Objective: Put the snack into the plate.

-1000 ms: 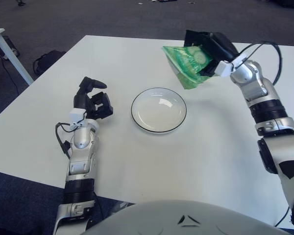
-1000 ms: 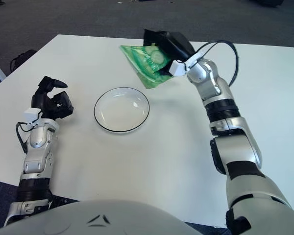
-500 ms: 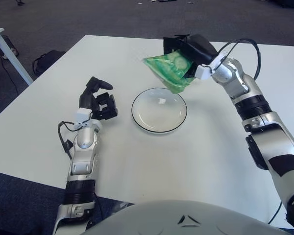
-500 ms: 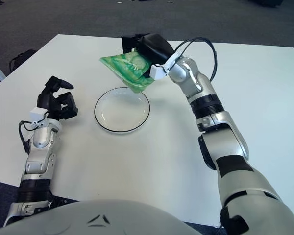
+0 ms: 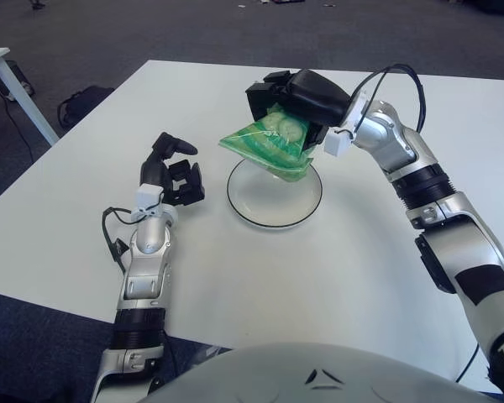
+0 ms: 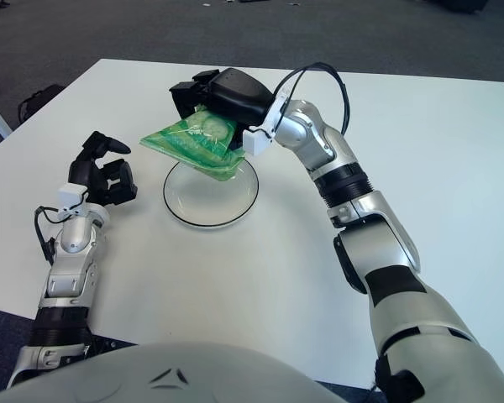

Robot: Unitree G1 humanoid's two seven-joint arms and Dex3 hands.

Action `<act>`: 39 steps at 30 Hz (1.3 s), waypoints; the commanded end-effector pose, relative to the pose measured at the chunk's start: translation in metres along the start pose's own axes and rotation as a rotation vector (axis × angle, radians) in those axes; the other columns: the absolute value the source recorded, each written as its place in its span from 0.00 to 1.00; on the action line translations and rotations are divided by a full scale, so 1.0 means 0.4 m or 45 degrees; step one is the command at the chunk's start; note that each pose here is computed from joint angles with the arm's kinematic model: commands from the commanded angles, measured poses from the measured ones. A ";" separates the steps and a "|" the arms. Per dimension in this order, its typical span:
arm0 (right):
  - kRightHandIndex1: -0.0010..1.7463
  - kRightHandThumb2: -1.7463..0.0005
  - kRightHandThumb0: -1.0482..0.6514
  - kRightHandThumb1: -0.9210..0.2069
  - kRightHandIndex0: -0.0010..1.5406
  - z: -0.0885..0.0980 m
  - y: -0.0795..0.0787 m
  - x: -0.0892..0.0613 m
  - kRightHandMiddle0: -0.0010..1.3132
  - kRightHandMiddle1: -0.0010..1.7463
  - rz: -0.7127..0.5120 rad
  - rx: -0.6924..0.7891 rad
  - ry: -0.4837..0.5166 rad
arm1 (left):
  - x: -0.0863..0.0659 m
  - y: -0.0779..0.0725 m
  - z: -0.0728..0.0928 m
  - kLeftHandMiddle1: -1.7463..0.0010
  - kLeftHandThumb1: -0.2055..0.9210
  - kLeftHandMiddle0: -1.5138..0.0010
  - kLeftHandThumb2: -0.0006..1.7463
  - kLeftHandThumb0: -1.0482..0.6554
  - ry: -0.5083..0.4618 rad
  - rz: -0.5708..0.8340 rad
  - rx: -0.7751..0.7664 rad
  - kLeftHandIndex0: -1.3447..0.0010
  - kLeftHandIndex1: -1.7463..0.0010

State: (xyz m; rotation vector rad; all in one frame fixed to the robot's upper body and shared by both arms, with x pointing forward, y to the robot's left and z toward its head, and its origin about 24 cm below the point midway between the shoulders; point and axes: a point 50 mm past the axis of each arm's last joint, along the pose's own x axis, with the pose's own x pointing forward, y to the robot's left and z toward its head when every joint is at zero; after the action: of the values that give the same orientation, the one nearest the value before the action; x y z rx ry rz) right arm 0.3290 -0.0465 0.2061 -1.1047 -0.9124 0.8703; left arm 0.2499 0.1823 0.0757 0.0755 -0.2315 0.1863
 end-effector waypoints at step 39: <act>0.97 0.07 0.62 0.79 0.54 -0.021 0.110 0.011 0.47 1.00 0.072 0.256 -0.043 | -0.059 -0.027 -0.074 0.00 0.59 0.21 0.65 0.36 0.188 0.067 -0.068 0.63 0.00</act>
State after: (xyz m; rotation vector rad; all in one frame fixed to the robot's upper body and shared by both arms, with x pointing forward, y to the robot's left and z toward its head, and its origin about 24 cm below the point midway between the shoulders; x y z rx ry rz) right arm 0.3310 -0.0324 0.1691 -0.9497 -0.8790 0.9696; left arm 0.2505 0.1795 0.0769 0.0497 -0.2418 0.2219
